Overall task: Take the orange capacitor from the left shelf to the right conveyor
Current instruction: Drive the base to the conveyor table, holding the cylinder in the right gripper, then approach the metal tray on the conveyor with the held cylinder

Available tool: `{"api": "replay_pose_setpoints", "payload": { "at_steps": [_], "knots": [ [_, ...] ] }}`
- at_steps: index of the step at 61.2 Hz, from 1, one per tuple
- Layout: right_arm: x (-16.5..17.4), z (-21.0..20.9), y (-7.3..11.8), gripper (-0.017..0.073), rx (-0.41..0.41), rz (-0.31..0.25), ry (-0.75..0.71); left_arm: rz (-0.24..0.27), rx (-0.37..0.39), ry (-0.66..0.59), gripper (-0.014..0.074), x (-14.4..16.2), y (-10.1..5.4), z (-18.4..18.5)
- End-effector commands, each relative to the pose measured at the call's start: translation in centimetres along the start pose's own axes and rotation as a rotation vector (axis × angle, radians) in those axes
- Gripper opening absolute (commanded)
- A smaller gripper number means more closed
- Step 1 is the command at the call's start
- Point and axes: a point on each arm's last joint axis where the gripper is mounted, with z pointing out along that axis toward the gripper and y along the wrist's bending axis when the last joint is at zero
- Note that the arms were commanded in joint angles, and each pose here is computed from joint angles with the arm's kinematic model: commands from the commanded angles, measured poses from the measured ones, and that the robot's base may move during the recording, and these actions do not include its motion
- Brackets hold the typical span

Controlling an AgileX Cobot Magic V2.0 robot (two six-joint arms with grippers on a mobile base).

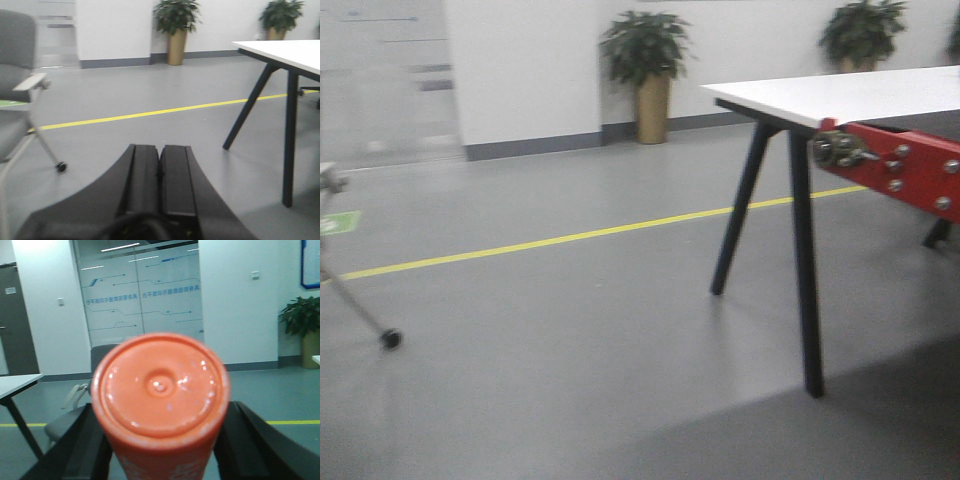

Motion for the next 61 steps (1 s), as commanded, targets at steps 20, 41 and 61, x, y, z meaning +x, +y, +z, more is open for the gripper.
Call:
{"api": "replay_pose_setpoints", "payload": {
  "at_steps": [20, 41, 61],
  "knots": [
    [-1.7, 0.0, 0.3, 0.0049, -0.017, -0.016, -0.107, -0.007, 0.003, -0.067, -0.0125, 0.06, 0.02, 0.04],
    [-1.7, 0.0, 0.3, 0.0049, -0.017, -0.016, -0.107, -0.007, 0.003, -0.067, -0.0125, 0.06, 0.02, 0.04],
    [-1.7, 0.0, 0.3, 0.0049, -0.017, -0.016, -0.107, -0.007, 0.003, -0.067, -0.0125, 0.06, 0.02, 0.04]
  ]
}}
